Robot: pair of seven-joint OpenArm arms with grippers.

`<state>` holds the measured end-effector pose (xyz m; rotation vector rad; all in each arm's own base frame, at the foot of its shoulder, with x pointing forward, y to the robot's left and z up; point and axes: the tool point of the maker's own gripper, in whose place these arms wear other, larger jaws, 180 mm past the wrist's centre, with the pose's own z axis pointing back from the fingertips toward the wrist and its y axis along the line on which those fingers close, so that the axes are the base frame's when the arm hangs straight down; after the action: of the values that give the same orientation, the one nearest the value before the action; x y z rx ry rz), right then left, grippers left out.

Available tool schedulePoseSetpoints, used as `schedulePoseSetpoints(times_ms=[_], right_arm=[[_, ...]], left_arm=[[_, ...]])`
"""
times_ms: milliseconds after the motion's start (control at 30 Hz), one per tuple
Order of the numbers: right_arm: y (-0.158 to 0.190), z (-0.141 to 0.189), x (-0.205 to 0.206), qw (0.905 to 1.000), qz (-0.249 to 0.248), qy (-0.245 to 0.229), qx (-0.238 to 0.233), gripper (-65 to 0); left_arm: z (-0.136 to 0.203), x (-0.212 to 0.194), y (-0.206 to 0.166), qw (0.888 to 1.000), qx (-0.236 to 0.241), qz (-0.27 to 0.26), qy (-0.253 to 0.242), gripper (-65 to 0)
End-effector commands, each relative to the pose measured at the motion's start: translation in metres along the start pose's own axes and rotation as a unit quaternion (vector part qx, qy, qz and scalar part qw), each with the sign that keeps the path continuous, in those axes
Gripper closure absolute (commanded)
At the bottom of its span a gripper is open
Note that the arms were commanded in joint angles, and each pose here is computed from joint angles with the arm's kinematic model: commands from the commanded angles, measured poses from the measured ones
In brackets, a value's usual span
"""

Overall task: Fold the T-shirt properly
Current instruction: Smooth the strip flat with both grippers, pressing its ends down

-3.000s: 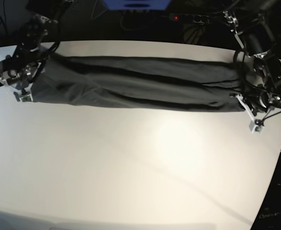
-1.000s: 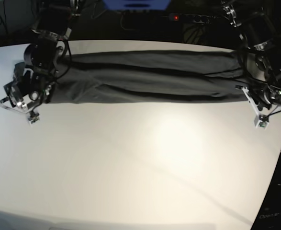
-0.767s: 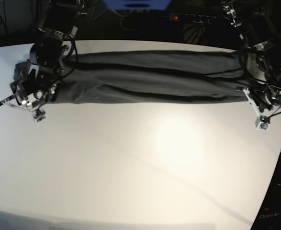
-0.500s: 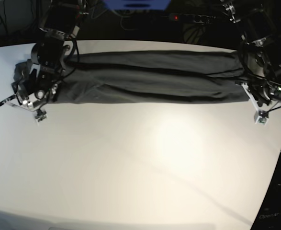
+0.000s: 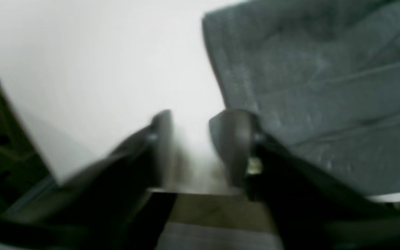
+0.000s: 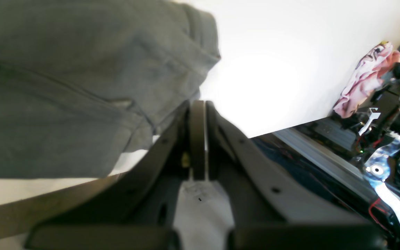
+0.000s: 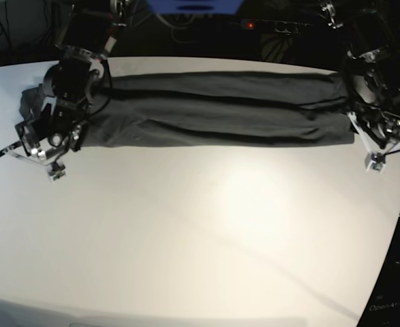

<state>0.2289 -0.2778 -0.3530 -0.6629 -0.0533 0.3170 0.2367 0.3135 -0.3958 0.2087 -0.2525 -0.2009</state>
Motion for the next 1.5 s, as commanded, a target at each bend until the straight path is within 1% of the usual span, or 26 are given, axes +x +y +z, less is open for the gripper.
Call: schedulePoseSetpoints(times_ms=[0, 67, 133, 233, 367, 433, 500, 600, 700, 733, 800, 833, 967, 1133, 1267, 1367, 1433, 1467], right_arm=[[-0.01, 0.005, 0.001, 0.9999, -0.007, 0.0, -0.015, -0.6], [-0.01, 0.005, 0.001, 0.9999, -0.007, 0.0, -0.015, -0.6], [-0.01, 0.005, 0.001, 0.9999, -0.007, 0.0, -0.015, -0.6], [-0.01, 0.005, 0.001, 0.9999, -0.007, 0.0, -0.015, -0.6], [-0.006, 0.006, 0.003, 0.9999, -0.008, -0.001, -0.009, -0.6], [-0.004, 0.006, 0.004, 0.9999, -0.009, -0.002, -0.006, -0.6], [-0.002, 0.007, 0.004, 0.9999, -0.009, -0.003, -0.004, -0.6], [-0.001, 0.007, 0.004, 1.0, -0.009, -0.004, -0.002, -0.6], [0.0, 0.007, 0.005, 0.9999, -0.009, -0.004, 0.0, -0.6], [0.0, 0.007, 0.005, 0.9999, -0.009, -0.004, 0.0, -0.6], [0.001, 0.007, 0.005, 0.9999, -0.01, -0.004, 0.002, -0.6], [0.006, 0.008, 0.007, 0.9999, -0.011, -0.008, 0.009, -0.6], [0.019, 0.009, 0.018, 0.9979, -0.019, -0.039, 0.048, -0.6], [0.028, 0.006, 0.021, 0.9935, -0.042, -0.059, 0.087, -0.6], [0.029, 0.003, 0.018, 0.9914, -0.057, -0.061, 0.101, -0.6], [0.032, -0.002, 0.013, 0.9896, -0.068, -0.055, 0.114, -0.6], [0.047, -0.014, 0.008, 0.9876, -0.062, -0.034, 0.14, -0.6], [0.053, -0.018, 0.013, 0.9851, -0.063, -0.039, 0.155, -0.6]], left_arm=[[0.008, 0.006, 0.008, 1.0, 0.013, -0.002, -0.01, -37.8], [0.01, 0.008, 0.007, 1.0, 0.015, -0.003, -0.015, -45.6], [0.011, 0.008, 0.007, 1.0, 0.016, -0.003, -0.017, -49.8], [0.01, 0.005, 0.006, 1.0, 0.014, -0.003, -0.008, -50.0], [0.012, 0.006, 0.01, 1.0, 0.019, -0.003, -0.009, -49.9], [0.012, 0.007, 0.008, 1.0, 0.013, -0.001, -0.015, -49.0], [0.013, 0.011, 0.004, 1.0, -0.001, 0.001, -0.027, -43.3], [0.015, 0.016, 0.005, 0.999, -0.013, 0.001, -0.043, -28.6], [0.015, 0.015, 0.006, 0.999, -0.016, 0.001, -0.043, -13.3], [0.015, 0.013, 0.005, 0.999, -0.017, 0.0, -0.041, -9.0], [0.015, 0.012, 0.005, 0.999, -0.016, 0.0, -0.04, -2.7], [0.015, 0.012, 0.005, 0.999, -0.016, 0.0, -0.039, -1.2], [0.014, 0.012, 0.005, 0.999, -0.017, 0.0, -0.039, -1.8], [0.014, 0.007, 0.006, 0.999, -0.016, -0.001, -0.034, -1.8], [0.016, 0.005, 0.013, 0.999, -0.008, -0.002, -0.032, -1.8], [0.018, 0.0, 0.023, 0.999, -0.001, 0.019, -0.034, -1.8], [0.019, -0.003, 0.028, 0.999, 0.003, 0.03, -0.034, -1.8], [0.019, -0.004, 0.03, 0.999, 0.004, 0.032, -0.034, -1.8]])
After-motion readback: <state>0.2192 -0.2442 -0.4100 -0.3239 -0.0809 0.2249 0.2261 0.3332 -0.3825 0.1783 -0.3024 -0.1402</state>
